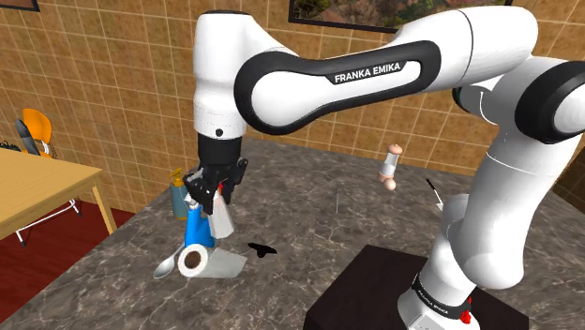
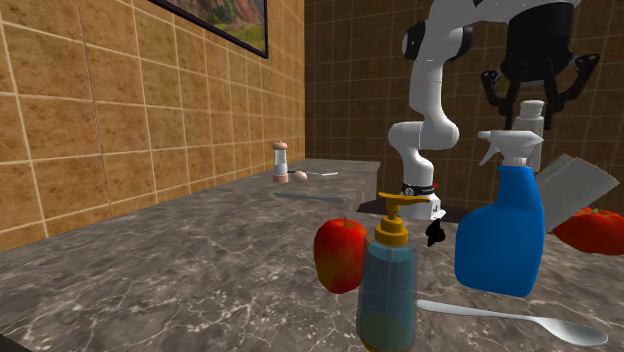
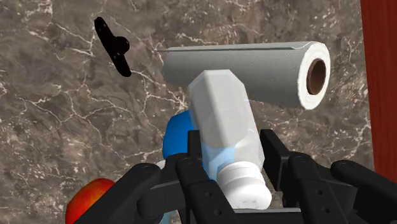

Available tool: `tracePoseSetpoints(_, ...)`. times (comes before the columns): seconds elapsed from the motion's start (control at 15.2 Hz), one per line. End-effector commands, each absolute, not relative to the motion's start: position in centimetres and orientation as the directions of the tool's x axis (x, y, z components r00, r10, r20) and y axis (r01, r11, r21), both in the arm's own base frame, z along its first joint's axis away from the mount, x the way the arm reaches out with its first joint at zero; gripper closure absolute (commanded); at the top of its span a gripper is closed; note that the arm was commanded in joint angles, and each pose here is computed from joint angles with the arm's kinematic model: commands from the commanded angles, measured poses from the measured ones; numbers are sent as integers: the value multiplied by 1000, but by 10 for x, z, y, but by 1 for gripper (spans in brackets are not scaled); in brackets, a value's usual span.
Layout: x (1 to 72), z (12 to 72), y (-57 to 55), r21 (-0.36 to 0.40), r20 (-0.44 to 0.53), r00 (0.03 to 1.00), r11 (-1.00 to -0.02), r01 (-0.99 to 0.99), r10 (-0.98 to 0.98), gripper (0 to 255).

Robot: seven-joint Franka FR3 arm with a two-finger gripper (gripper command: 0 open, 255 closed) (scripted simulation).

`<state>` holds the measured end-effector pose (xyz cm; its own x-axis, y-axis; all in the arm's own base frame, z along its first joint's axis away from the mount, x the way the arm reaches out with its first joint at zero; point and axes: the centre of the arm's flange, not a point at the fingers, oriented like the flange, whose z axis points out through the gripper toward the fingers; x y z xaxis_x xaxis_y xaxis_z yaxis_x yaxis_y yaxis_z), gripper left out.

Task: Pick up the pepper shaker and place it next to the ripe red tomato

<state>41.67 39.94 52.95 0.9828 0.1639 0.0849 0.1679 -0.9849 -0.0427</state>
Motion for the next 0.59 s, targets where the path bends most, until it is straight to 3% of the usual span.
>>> tracePoseSetpoints(0.0,408,529,424,-43,85,983,-985,166,162,255)
tracePoseSetpoints(0.53,367,529,522,-43,85,983,-985,166,162,255)
